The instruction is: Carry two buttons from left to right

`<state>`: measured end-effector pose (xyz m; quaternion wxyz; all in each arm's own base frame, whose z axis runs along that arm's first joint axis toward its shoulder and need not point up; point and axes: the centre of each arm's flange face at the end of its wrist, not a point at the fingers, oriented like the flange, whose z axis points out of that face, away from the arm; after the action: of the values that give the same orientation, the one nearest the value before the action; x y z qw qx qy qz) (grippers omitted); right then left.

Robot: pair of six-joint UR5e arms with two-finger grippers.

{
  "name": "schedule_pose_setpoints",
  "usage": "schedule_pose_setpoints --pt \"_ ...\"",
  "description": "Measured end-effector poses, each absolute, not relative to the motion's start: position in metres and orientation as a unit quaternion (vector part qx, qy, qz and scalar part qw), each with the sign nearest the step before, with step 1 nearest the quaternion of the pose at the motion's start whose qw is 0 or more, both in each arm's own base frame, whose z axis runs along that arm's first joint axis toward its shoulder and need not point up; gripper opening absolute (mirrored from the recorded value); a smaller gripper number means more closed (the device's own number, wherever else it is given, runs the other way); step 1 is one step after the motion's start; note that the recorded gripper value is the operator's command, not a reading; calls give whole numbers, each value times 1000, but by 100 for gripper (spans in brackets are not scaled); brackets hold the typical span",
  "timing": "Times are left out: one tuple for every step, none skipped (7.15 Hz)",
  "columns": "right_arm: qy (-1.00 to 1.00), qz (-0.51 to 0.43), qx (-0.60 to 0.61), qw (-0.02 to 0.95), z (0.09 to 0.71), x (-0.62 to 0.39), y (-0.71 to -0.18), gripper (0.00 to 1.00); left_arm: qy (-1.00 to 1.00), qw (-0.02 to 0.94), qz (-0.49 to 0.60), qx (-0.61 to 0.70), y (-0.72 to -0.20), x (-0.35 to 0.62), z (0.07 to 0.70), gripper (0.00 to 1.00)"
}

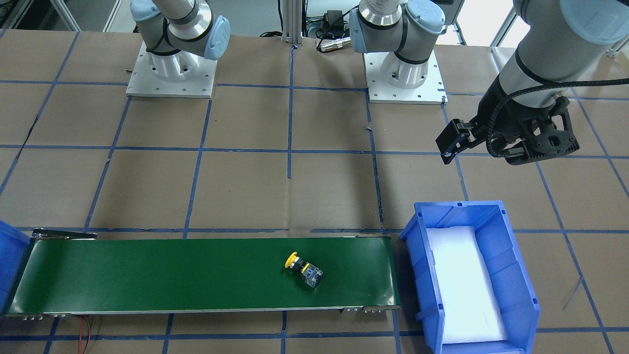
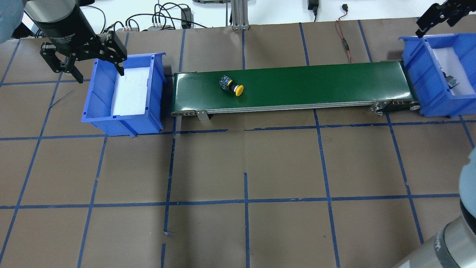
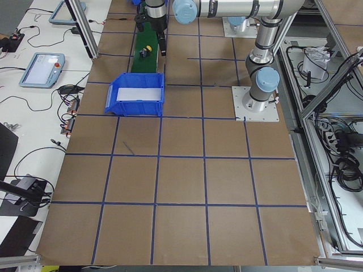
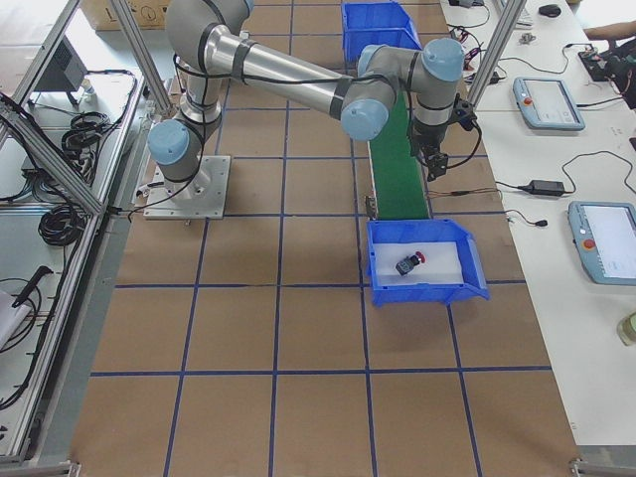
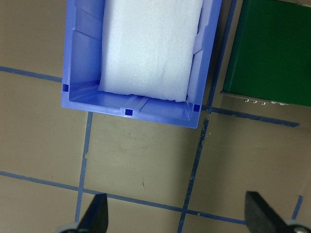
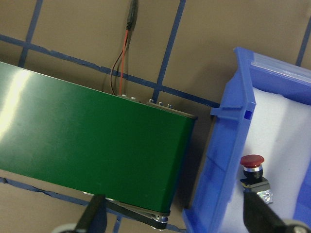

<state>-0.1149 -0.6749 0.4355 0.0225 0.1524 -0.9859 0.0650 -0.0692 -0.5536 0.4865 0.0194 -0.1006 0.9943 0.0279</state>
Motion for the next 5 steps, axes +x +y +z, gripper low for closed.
schedule_pose_setpoints --pt "-987 66 143 20 438 -87 -676 100 994 19 31 -100 -553 -69 484 100" --pt "-988 66 136 18 440 -56 -673 99 994 21 32 -98 -553 -68 483 100" --pt "-989 64 134 15 440 -28 -667 99 996 21 28 -86 -556 -67 481 100" --pt "-989 64 131 12 440 -6 -662 98 998 21 23 -59 -559 -68 477 100" --pt "-990 67 125 8 443 11 -658 98 999 21 23 -23 -562 -69 471 100"
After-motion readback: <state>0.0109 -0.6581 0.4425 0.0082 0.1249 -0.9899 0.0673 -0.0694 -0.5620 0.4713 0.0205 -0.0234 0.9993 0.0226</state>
